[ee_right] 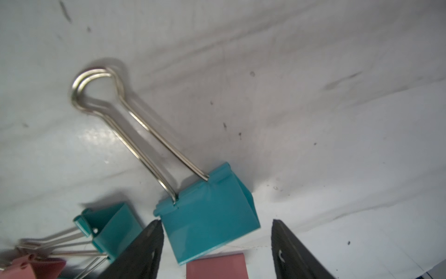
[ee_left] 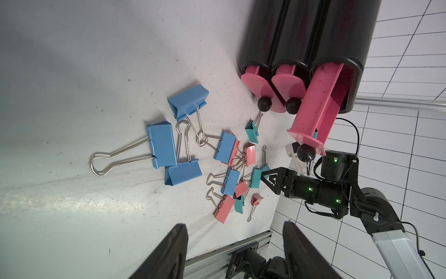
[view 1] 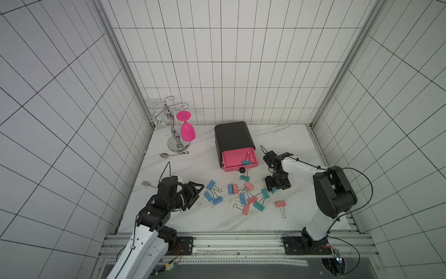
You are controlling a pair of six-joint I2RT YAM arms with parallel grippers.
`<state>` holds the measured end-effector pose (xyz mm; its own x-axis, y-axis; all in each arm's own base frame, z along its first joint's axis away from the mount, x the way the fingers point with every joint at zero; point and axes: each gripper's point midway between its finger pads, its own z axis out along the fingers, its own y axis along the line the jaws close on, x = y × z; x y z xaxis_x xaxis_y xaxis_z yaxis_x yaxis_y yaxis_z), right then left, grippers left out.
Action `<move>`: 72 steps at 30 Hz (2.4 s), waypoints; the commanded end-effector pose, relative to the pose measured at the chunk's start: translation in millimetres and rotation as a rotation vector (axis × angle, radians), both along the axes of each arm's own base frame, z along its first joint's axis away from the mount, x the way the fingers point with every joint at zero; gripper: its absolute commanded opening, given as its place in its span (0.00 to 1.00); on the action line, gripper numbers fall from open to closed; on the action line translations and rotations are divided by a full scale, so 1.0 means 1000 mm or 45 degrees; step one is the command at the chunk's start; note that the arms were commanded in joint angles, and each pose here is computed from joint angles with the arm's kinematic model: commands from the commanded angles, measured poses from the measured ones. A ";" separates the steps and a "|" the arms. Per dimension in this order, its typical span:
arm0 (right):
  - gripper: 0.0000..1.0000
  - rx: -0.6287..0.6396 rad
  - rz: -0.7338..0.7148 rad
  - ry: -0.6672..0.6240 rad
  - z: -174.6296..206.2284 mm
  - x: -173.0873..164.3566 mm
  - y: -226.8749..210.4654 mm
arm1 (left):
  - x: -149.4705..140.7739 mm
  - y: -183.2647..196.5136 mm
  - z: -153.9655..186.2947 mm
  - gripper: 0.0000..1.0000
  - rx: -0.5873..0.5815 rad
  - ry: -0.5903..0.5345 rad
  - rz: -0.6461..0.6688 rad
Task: Put the binder clips in the drawer according to color
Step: Pick up the binder clip at the center of the board, then place the binder clip in the drawer.
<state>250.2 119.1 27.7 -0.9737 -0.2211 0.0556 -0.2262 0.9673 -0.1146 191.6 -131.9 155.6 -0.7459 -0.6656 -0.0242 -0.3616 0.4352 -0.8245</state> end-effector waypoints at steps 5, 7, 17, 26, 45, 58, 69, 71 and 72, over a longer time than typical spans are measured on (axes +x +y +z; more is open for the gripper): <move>0.73 0.007 -0.027 0.009 -0.003 0.018 -0.011 | -0.004 0.000 -0.006 0.66 0.015 0.017 -0.018; 0.73 0.036 -0.031 0.013 -0.005 0.020 -0.007 | -0.004 0.000 -0.006 0.66 0.016 0.019 -0.017; 0.67 0.091 -0.044 0.011 -0.006 0.027 0.002 | 0.001 -0.001 -0.002 0.66 0.030 0.017 -0.023; 0.52 0.113 -0.080 -0.010 0.001 0.020 0.001 | 0.002 -0.001 0.002 0.66 0.024 0.009 -0.012; 0.44 0.335 -0.130 -0.364 0.133 0.021 0.012 | 0.038 -0.014 0.063 0.66 0.006 -0.127 -0.050; 0.43 0.494 0.108 -0.467 0.202 0.032 0.100 | 0.078 -0.041 0.100 0.66 -0.029 -0.212 -0.124; 0.43 0.467 0.265 -0.451 0.206 0.043 0.151 | 0.089 -0.048 0.101 0.66 -0.018 -0.206 -0.155; 0.43 0.454 0.282 -0.448 0.204 0.046 0.156 | 0.088 -0.047 0.099 0.66 -0.014 -0.201 -0.156; 0.43 0.452 0.284 -0.446 0.203 0.047 0.158 | 0.087 -0.047 0.098 0.66 -0.013 -0.198 -0.155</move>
<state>299.8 278.2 230.2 -0.8540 -0.3363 -0.3970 -0.4193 0.8966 0.1425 276.0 -176.4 238.4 -0.8049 -0.5852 -0.0982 -0.2312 0.4616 -0.8564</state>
